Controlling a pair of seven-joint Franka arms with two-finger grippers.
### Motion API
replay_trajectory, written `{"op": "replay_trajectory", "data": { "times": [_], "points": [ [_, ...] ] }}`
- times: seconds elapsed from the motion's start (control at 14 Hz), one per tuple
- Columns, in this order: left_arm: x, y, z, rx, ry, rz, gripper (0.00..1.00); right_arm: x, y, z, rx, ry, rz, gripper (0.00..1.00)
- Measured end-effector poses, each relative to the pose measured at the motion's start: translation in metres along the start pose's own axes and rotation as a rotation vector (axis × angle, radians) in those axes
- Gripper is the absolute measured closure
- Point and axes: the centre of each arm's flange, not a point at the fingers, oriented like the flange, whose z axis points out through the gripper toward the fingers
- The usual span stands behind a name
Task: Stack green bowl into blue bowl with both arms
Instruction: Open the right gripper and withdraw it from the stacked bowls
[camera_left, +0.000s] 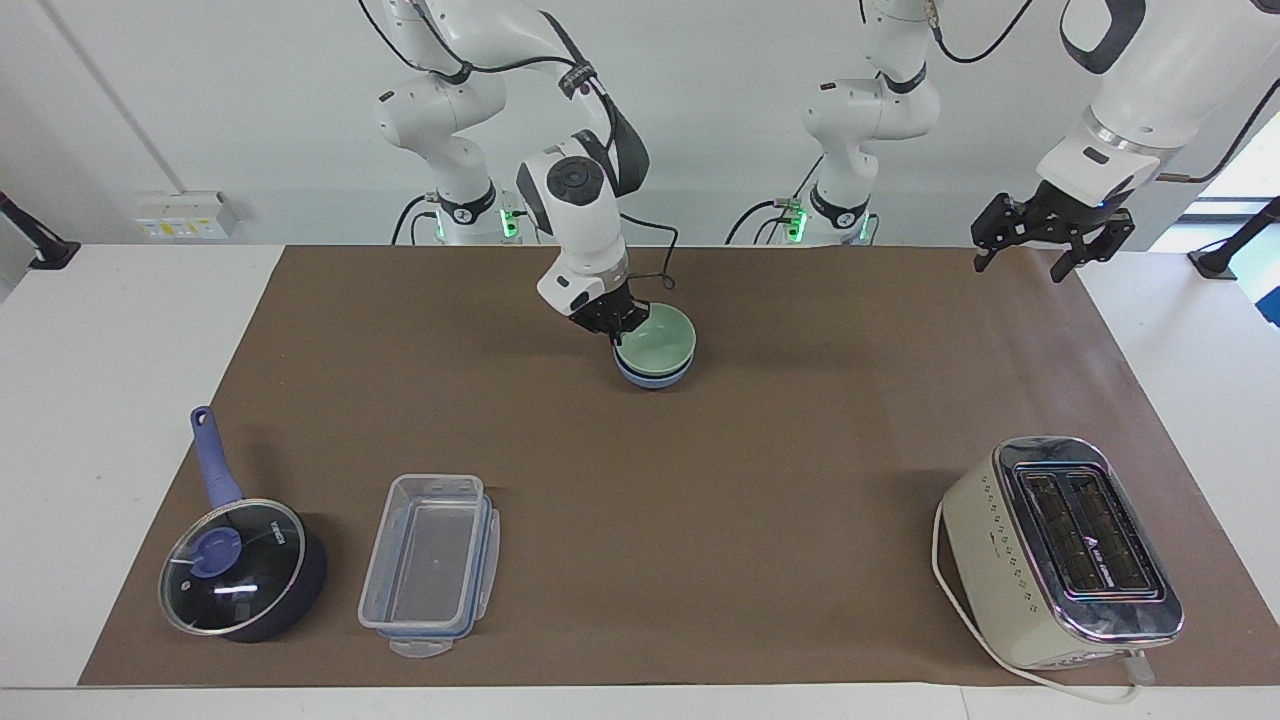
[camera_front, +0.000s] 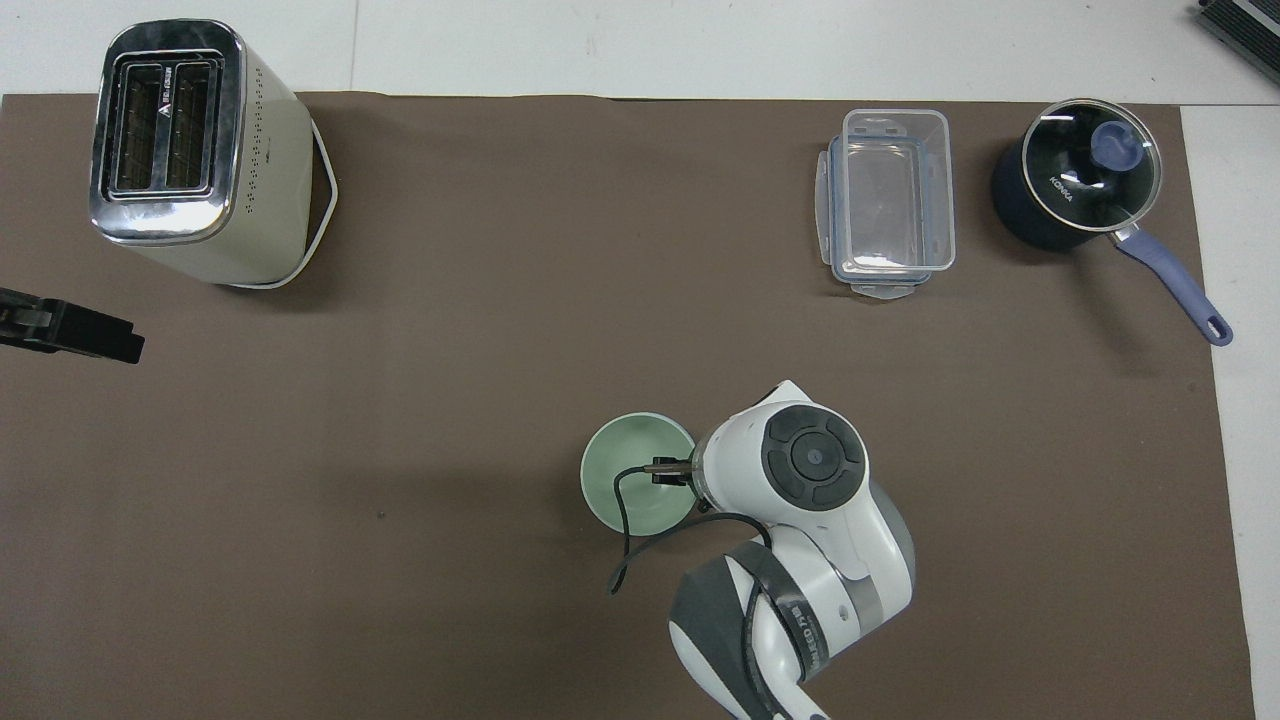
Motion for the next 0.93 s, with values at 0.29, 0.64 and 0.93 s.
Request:
{"op": "replay_trajectory", "data": {
  "times": [0.29, 0.64, 0.93],
  "points": [
    [0.0, 0.0, 0.0, 0.0, 0.0, 0.0, 0.0, 0.001, 0.0, 0.002, -0.002, -0.001, 0.001, 0.96],
    [0.0, 0.0, 0.0, 0.0, 0.0, 0.0, 0.0, 0.002, 0.0, 0.001, 0.0, 0.001, 0.002, 0.81],
    [0.0, 0.0, 0.0, 0.0, 0.0, 0.0, 0.0, 0.013, -0.004, -0.016, 0.024, 0.034, 0.007, 0.34]
  ]
}}
